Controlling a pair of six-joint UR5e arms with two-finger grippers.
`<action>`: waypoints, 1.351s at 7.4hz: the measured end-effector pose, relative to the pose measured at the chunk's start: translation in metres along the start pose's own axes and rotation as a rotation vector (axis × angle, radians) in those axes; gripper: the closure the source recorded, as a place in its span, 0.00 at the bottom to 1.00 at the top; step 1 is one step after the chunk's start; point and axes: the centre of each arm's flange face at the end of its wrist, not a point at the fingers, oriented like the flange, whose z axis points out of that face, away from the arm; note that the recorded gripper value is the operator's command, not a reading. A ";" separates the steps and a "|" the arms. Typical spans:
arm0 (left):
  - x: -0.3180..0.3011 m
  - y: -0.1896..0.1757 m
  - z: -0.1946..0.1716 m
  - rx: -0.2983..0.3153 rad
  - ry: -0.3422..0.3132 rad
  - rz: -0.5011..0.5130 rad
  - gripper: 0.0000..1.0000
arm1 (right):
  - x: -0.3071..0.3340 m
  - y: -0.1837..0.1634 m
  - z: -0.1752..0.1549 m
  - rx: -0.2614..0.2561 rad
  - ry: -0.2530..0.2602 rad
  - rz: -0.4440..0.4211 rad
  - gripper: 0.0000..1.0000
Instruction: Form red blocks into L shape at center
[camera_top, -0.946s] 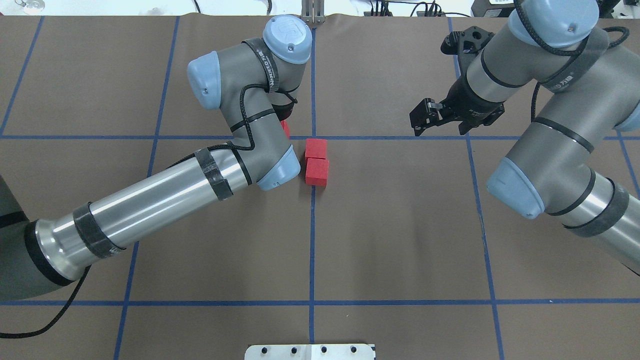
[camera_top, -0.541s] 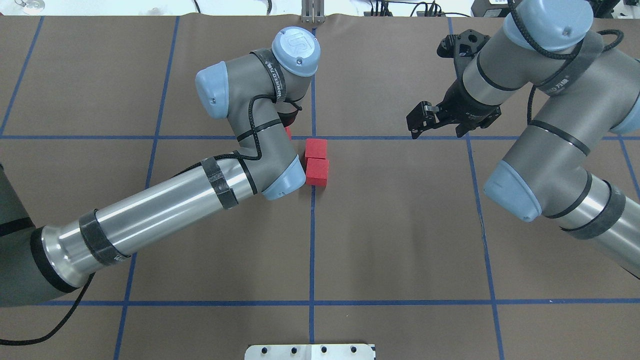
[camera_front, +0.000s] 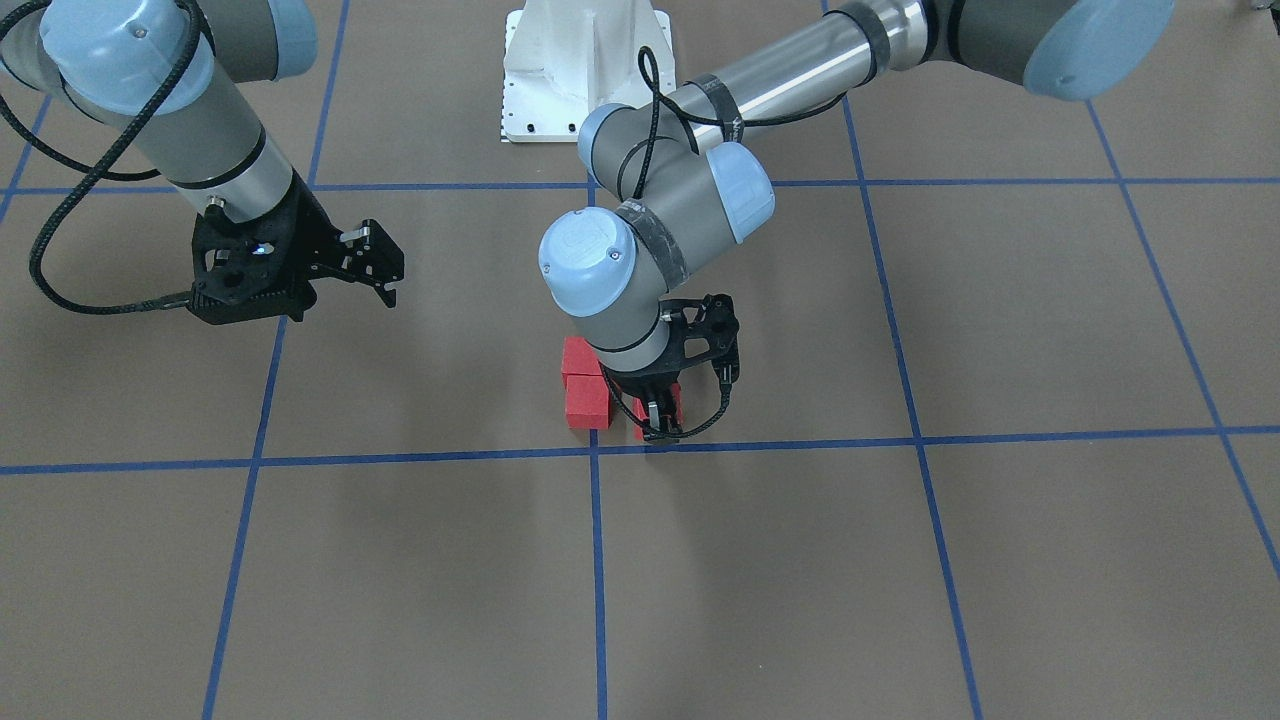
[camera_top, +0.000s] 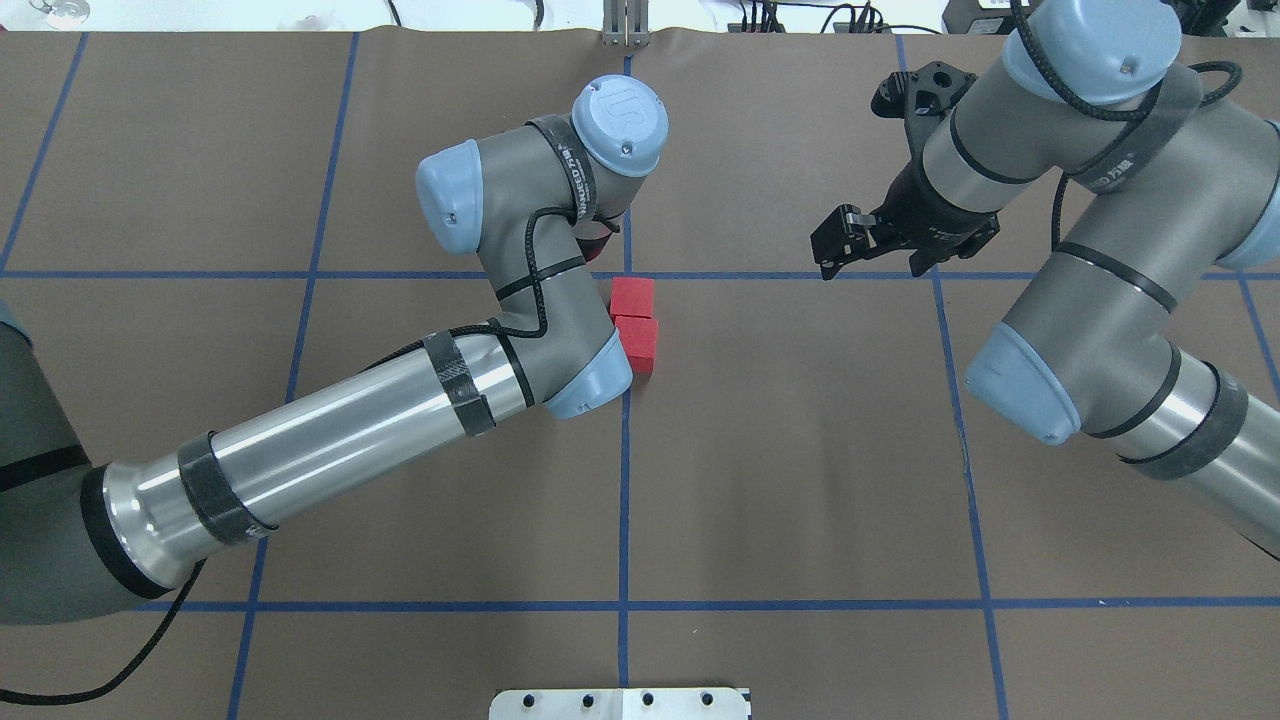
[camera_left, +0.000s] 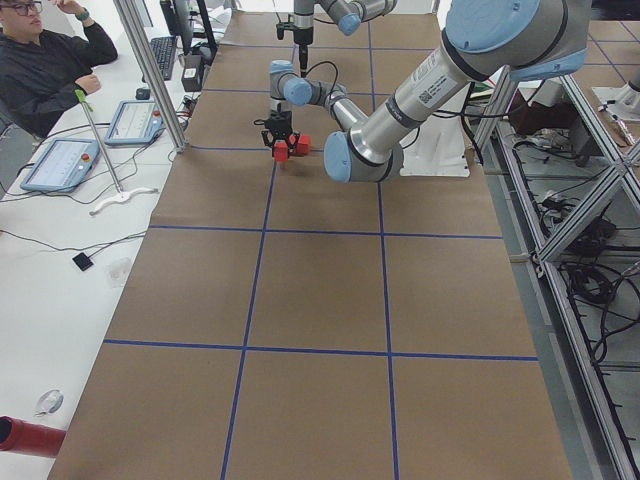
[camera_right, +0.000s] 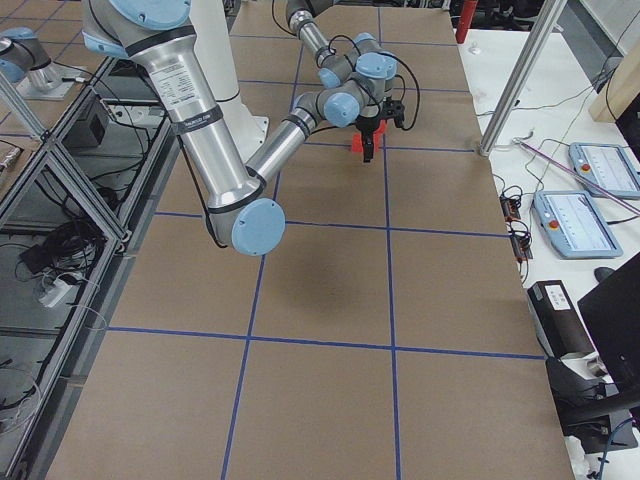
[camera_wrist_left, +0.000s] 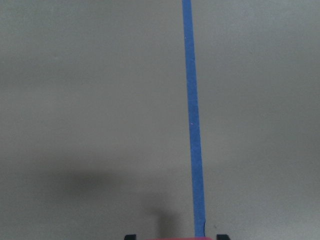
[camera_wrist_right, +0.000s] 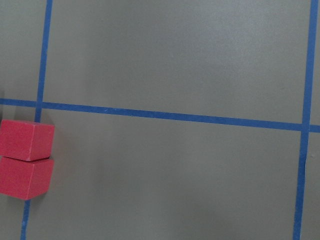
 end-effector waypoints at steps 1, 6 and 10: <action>-0.005 0.005 -0.002 0.028 0.002 0.002 1.00 | 0.000 0.000 0.001 -0.001 0.000 0.000 0.01; -0.016 0.030 -0.010 0.087 -0.007 0.018 1.00 | 0.002 0.000 0.004 -0.008 0.005 0.000 0.01; -0.020 0.034 -0.008 0.089 -0.011 0.024 1.00 | 0.004 0.000 0.004 -0.010 0.005 0.000 0.01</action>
